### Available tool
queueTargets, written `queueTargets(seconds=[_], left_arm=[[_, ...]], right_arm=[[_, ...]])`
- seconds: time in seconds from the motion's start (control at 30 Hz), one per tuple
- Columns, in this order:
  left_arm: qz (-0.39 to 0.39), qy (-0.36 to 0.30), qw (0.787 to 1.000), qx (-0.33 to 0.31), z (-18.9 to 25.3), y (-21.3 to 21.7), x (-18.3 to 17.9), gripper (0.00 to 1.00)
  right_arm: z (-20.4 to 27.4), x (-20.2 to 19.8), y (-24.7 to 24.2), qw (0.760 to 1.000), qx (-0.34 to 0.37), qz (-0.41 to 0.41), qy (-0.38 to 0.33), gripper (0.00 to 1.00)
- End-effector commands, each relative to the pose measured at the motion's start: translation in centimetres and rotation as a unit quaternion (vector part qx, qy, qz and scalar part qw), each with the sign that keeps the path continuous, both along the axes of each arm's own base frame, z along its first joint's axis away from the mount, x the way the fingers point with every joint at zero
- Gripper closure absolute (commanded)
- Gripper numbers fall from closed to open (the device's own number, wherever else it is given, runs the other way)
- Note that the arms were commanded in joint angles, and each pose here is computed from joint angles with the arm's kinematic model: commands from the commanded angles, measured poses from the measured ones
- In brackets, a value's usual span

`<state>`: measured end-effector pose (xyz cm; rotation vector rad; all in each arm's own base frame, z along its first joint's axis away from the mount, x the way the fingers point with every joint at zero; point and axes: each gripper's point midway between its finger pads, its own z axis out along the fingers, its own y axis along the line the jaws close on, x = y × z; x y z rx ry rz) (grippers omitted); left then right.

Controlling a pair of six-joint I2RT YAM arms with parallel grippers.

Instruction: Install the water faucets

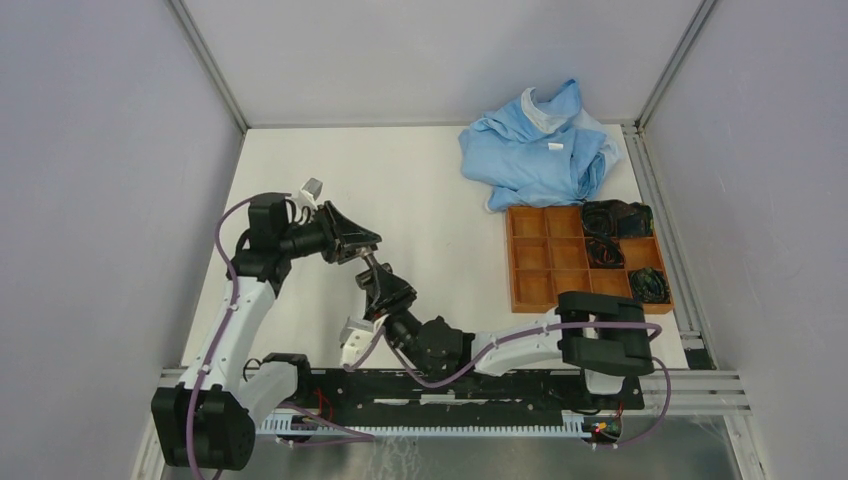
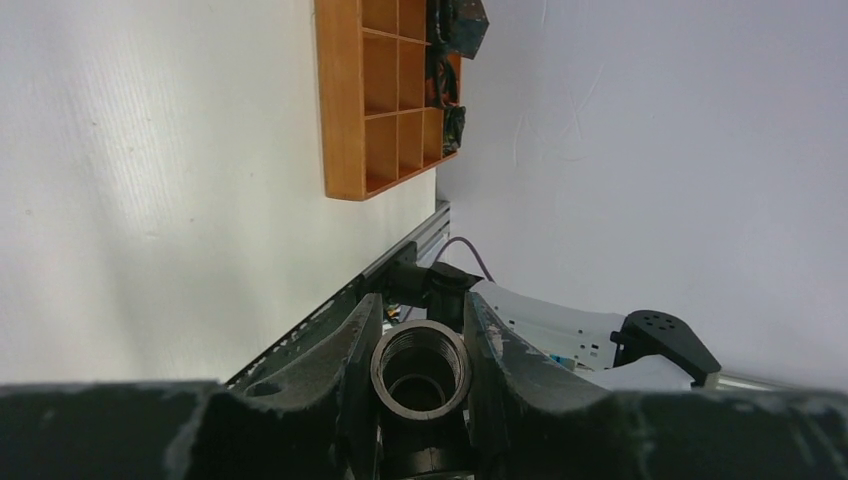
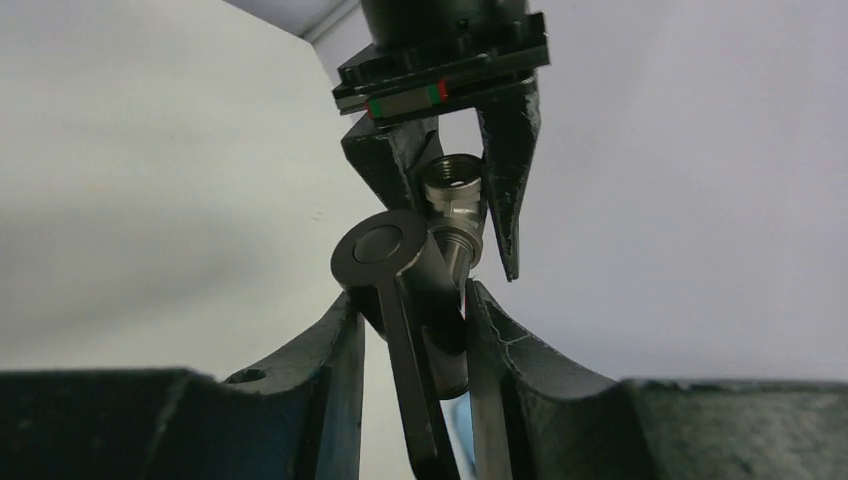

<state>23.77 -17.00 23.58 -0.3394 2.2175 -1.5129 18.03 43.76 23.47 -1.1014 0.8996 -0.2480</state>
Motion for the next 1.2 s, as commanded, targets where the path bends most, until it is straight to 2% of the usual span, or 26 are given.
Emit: queueTargets(seconds=[0.0, 0.07, 0.2, 0.4, 0.47, 0.6, 0.67, 0.73, 0.83, 0.9, 1.0, 1.1, 1.17], left_arm=[[-0.032, -0.063, 0.996, -0.045, 3.1, -0.6, -1.0, 0.98], [-0.025, -0.074, 0.996, -0.052, 3.3, -0.6, -0.9, 0.98], [-0.003, -0.1, 0.993, -0.067, 3.8, -0.5, -0.8, 0.98], [0.039, -0.156, 0.986, -0.05, 4.7, 0.2, -0.6, 0.98], [0.047, -0.169, 0.983, -0.049, 5.1, 0.4, -0.7, 0.98], [0.044, -0.167, 0.984, -0.047, 5.2, 0.4, -0.7, 0.98], [0.045, -0.163, 0.985, -0.04, 4.9, 0.4, -0.7, 0.98], [0.053, -0.15, 0.987, -0.025, 4.0, 0.7, -0.4, 0.98], [0.078, -0.119, 0.99, 0.004, 1.7, 1.3, 0.4, 0.98], [0.108, -0.112, 0.988, 0.016, 0.3, 2.0, 1.4, 0.98], [0.15, -0.148, 0.977, 0.019, -0.7, 2.8, 3.7, 0.98], [0.135, -0.166, 0.976, 0.03, -2.7, 2.6, 6.1, 0.98], [0.107, -0.147, 0.983, 0.041, -4.7, 2.1, 7.6, 0.98]], right_arm=[[5.9, 2.8, -5.7, 0.922, 0.353, -0.021, 0.157, 1.0], [5.7, 3.5, -6.2, 0.894, 0.399, 0.005, 0.205, 1.0], [5.3, 4.8, -6.6, 0.812, 0.491, 0.089, 0.303, 1.0], [5.2, 4.0, -5.0, 0.749, 0.511, 0.186, 0.378, 1.0], [5.5, 3.5, -4.6, 0.739, 0.512, 0.206, 0.385, 1.0], [5.3, 3.5, -4.7, 0.745, 0.504, 0.203, 0.388, 0.99], [4.6, 3.7, -5.5, 0.754, 0.496, 0.185, 0.389, 0.89], [3.2, 4.2, -6.5, 0.773, 0.476, 0.153, 0.39, 0.74], [-0.7, 5.1, -8.8, 0.812, 0.421, 0.067, 0.399, 0.58], [-3.0, 5.3, -10.6, 0.823, 0.395, 0.019, 0.408, 0.48], [-5.4, 5.2, -13.1, 0.83, 0.37, -0.031, 0.416, 0.32], [-7.5, 4.8, -15.2, 0.827, 0.353, -0.076, 0.432, 0.28], [-8.7, 4.4, -16.2, 0.826, 0.334, -0.099, 0.444, 0.27]])
